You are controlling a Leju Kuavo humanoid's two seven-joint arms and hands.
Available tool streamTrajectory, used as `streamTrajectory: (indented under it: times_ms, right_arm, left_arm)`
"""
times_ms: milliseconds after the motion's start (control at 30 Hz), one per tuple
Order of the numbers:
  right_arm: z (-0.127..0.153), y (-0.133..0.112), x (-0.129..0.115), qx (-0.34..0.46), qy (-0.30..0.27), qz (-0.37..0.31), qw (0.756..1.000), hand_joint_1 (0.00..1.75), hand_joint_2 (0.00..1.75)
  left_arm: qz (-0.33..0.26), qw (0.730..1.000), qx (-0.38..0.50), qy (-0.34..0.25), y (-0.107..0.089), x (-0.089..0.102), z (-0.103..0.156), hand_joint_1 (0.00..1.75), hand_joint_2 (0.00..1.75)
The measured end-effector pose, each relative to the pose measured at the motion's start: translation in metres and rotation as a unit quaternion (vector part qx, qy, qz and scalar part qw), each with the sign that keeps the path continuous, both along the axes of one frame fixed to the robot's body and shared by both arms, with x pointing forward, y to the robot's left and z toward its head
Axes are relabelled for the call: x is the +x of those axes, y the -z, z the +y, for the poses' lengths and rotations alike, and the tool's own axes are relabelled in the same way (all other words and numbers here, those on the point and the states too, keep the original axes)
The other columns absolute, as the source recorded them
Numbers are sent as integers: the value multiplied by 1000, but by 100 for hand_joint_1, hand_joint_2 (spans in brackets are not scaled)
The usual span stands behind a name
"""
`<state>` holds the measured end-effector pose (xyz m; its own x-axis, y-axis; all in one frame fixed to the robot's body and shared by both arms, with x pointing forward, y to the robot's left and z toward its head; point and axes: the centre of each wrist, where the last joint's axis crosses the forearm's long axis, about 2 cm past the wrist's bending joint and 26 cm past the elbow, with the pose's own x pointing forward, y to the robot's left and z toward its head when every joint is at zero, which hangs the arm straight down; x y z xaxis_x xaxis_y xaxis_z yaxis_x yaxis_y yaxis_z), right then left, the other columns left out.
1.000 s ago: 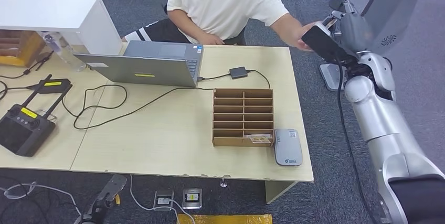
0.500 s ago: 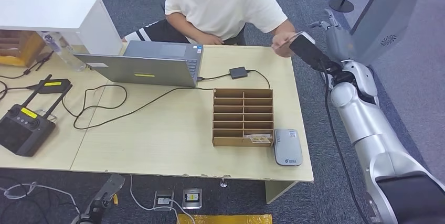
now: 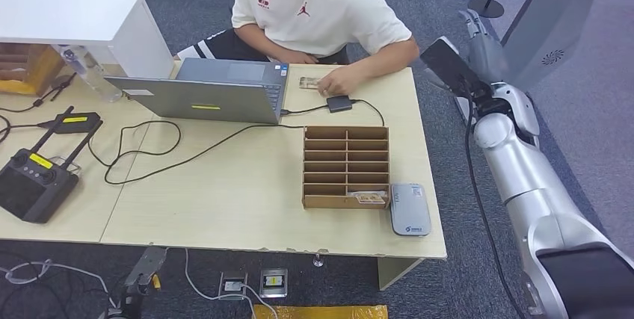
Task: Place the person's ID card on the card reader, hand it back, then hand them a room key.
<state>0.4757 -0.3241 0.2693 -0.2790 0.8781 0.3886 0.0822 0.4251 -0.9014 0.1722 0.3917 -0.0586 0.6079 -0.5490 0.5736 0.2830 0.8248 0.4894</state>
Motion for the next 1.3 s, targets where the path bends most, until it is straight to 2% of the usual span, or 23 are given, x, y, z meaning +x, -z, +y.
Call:
streamTrajectory:
  times_ms: [200, 433, 533, 600, 667, 1033, 1300]
  right_arm:
    - [-5, -21, 2, 49, -5, -12, 999, 0, 175]
    - [-6, -28, 2, 77, -15, -5, 997, 0, 175]
    - [-9, -59, -6, 137, -67, 18, 988, 0, 175]
    - [-7, -81, -20, 148, -108, 24, 983, 0, 175]
    - [-4, -86, -30, 147, -122, 27, 981, 0, 175]
    - [19, -80, -100, 170, -190, 74, 964, 0, 175]
    - [24, -54, -149, 104, -180, 107, 972, 0, 175]
  left_arm:
    - [-13, 999, -5, -43, 0, -7, 9, 0, 0]
    - [-15, 998, -16, -58, 2, -11, 11, 0, 0]
    - [-11, 996, -32, -86, 12, -33, 22, 0, 0]
    - [-4, 995, -29, -98, 17, -49, 30, 0, 0]
    - [2, 994, -24, -104, 19, -53, 30, 0, 0]
    - [20, 993, -7, -114, 24, -64, 28, 0, 0]
    - [24, 993, -12, -117, 27, -66, 20, 0, 0]
